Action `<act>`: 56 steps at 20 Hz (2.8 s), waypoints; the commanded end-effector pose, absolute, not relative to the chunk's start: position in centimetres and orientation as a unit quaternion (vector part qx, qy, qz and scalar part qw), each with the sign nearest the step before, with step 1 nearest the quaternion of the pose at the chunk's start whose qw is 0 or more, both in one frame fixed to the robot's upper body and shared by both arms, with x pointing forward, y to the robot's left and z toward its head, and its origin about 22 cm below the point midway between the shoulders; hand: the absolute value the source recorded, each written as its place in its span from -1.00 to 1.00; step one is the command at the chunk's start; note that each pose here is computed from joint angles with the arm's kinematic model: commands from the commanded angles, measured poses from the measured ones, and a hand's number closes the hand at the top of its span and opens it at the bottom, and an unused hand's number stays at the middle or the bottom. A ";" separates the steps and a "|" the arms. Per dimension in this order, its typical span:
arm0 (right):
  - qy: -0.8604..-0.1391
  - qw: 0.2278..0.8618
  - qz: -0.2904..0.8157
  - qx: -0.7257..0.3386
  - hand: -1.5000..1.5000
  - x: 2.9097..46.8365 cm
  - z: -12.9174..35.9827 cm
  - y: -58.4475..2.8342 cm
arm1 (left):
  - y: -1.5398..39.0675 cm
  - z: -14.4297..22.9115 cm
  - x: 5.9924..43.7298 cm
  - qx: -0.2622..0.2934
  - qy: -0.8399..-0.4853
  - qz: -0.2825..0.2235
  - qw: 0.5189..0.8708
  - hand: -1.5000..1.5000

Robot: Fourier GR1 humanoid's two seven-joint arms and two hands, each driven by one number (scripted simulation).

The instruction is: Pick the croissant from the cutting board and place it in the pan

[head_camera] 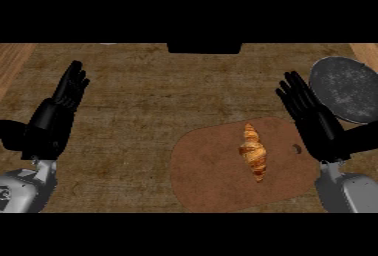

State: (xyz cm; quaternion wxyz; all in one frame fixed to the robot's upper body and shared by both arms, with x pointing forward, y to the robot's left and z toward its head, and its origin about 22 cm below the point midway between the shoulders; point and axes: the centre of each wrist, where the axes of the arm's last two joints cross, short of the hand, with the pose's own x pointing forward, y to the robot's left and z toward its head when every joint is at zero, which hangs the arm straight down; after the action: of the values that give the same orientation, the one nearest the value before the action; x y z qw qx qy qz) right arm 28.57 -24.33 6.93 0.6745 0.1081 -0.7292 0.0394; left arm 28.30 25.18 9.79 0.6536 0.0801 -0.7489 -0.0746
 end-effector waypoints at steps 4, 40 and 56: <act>-0.693 0.646 0.219 0.235 1.00 30.4 5.1 -24.6 | 26.3 8.7 28.8 0.102 -0.746 -0.048 0.656 0.00; -0.689 0.467 0.554 -0.035 -1.00 30.4 20.7 -28.1 | 28.0 4.8 29.0 0.098 -0.718 -0.017 0.689 0.00; -0.642 0.513 0.562 -0.090 -1.00 29.4 17.7 -25.2 | 27.0 2.7 29.9 0.081 -0.727 -0.022 0.681 0.00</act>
State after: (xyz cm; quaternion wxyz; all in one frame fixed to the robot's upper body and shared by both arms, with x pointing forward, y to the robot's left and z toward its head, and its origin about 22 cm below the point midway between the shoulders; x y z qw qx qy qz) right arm 29.57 -24.78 17.77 0.5033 -0.0698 -0.6487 0.5666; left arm 29.57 27.42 4.25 0.6847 0.0867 -0.7233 -0.0231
